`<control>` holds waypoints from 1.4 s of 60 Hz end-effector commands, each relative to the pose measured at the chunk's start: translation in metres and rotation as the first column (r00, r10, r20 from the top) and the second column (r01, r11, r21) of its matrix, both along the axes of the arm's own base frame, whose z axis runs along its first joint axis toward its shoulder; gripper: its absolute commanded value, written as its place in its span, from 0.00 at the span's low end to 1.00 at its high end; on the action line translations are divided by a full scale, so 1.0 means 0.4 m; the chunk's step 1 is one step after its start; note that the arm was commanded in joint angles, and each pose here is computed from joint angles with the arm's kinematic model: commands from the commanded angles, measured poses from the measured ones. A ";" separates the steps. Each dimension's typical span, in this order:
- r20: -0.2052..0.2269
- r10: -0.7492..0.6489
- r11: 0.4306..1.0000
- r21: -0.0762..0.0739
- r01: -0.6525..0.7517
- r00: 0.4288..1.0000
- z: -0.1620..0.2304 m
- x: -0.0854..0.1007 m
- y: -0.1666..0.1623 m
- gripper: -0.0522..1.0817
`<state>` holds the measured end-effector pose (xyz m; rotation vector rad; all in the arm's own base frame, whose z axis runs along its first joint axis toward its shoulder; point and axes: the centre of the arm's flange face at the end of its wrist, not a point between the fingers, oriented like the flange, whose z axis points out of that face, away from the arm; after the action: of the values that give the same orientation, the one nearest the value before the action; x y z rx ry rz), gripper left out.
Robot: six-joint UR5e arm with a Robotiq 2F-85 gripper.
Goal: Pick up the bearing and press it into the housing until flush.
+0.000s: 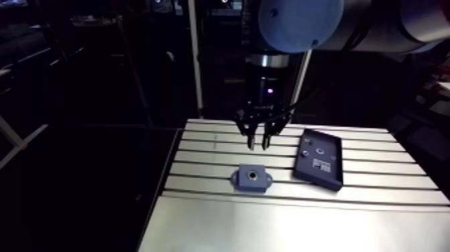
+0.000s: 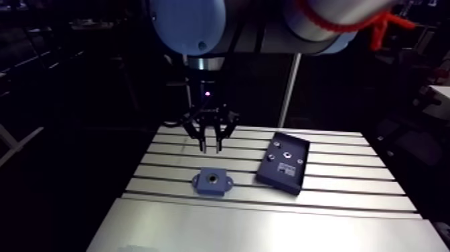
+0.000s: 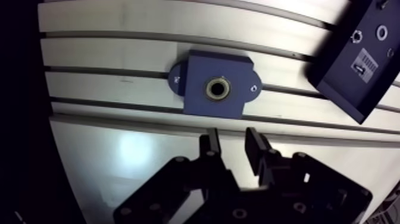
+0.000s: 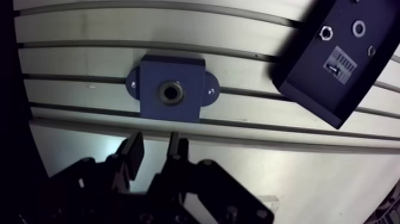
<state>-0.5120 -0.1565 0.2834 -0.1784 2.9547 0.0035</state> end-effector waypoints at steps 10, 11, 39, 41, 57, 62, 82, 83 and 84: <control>-0.074 -0.001 0.999 0.035 0.004 0.997 0.398 -0.126 0.112 0.05; -0.091 -0.003 0.999 0.048 0.008 0.996 0.422 -0.131 0.122 0.05; -0.118 -0.005 0.998 0.056 0.012 0.993 0.475 -0.169 0.168 0.05; -0.118 -0.006 0.998 0.056 0.012 0.993 0.475 -0.170 0.169 0.05; -0.161 -0.021 0.998 0.053 0.030 0.987 0.484 -0.182 0.173 0.05; -0.164 -0.026 0.999 0.041 0.033 0.986 0.484 -0.184 0.174 0.05; -0.141 -0.039 0.999 -0.017 0.036 0.989 0.453 -0.184 0.160 0.05; -0.141 -0.038 0.999 -0.017 0.036 0.989 0.454 -0.182 0.160 0.05; -0.141 -0.038 0.999 -0.017 0.036 0.989 0.454 -0.182 0.160 0.05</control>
<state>-0.5871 -0.0899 0.4684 -0.1306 3.1049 0.0191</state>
